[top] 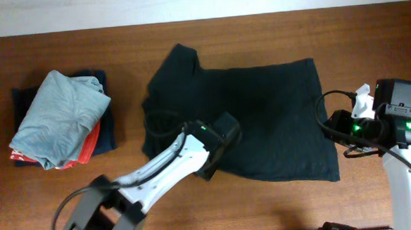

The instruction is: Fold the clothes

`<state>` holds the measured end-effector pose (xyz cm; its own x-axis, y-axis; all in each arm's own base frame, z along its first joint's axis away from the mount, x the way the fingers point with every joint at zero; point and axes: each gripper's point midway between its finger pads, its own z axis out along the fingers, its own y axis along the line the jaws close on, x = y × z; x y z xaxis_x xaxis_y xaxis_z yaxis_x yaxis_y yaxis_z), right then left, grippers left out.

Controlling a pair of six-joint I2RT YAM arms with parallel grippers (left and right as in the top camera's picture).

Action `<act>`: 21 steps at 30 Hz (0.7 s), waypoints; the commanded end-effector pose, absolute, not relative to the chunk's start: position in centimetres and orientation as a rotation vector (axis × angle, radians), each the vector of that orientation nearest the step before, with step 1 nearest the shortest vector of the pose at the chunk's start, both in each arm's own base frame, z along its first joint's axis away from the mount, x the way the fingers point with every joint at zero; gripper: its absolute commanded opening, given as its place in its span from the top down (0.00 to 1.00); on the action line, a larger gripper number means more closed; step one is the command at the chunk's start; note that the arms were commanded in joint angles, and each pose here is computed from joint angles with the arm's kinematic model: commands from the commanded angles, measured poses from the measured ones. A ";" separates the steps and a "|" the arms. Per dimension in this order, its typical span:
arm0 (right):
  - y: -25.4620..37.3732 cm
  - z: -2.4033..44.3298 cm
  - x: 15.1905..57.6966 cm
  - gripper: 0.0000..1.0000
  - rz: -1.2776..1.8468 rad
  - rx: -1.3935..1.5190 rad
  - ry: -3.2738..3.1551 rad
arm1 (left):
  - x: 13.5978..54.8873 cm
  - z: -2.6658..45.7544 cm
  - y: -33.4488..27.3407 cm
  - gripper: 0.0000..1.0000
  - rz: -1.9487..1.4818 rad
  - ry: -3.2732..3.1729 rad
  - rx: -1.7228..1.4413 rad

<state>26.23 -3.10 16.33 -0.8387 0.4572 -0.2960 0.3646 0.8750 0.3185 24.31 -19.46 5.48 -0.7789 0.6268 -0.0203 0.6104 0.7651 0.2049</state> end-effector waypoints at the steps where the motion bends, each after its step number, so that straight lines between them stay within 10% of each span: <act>1: -4.1 15.0 25.7 0.57 0.270 0.707 2.742 | 26.1 9.3 -19.9 0.99 0.213 2.783 0.913; 8: -3.9 11.6 25.1 0.77 0.303 0.899 2.869 | 26.2 9.4 -19.7 0.99 0.210 2.783 0.901; 21: -2.2 3.2 20.4 0.55 0.342 1.147 3.067 | 26.2 9.4 -19.7 0.99 0.210 2.783 0.901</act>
<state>21.64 -2.79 4.81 -0.7895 0.5911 0.1650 0.6129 0.7736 0.1612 25.86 -19.74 8.85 -0.7896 0.5988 -0.1342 0.5722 0.7975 0.1913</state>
